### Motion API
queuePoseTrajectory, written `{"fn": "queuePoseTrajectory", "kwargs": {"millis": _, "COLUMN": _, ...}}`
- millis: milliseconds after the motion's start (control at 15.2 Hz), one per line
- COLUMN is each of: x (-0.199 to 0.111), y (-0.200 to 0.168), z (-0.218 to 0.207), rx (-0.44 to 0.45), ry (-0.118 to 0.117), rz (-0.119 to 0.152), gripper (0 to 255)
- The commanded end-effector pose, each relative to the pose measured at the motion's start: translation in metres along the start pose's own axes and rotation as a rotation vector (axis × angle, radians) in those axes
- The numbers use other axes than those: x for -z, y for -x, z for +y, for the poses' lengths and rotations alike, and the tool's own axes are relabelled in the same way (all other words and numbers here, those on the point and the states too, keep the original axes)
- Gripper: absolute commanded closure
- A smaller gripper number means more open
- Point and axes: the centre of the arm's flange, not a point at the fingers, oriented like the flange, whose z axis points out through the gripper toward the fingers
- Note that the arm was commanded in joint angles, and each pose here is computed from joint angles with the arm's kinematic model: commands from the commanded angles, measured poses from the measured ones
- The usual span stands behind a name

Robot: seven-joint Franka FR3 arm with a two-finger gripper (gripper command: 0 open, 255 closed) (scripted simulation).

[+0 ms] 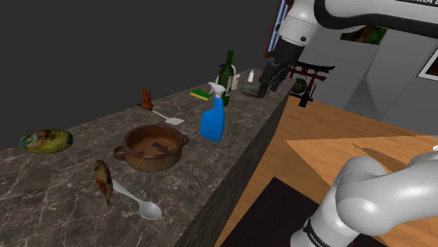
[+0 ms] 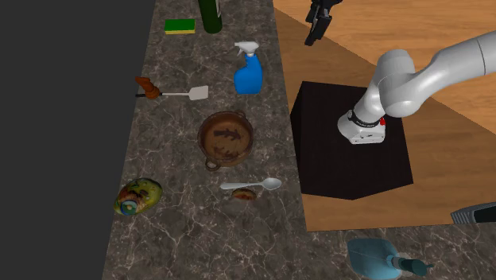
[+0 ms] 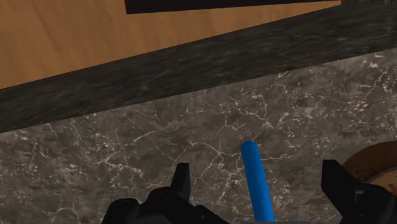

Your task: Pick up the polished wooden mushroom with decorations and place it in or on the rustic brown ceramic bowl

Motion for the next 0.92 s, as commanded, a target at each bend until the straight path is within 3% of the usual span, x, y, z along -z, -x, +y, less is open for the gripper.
{"fn": "queuePoseTrajectory", "kwargs": {"millis": 0, "x": 0.000, "y": 0.000, "z": 0.000, "rx": 0.000, "ry": 0.000, "rz": 0.000, "gripper": 0}}
{"fn": "queuePoseTrajectory", "kwargs": {"millis": 858, "x": -0.042, "y": -0.056, "z": -0.161, "rx": 0.063, "ry": 0.014, "rz": -0.033, "gripper": 0}}
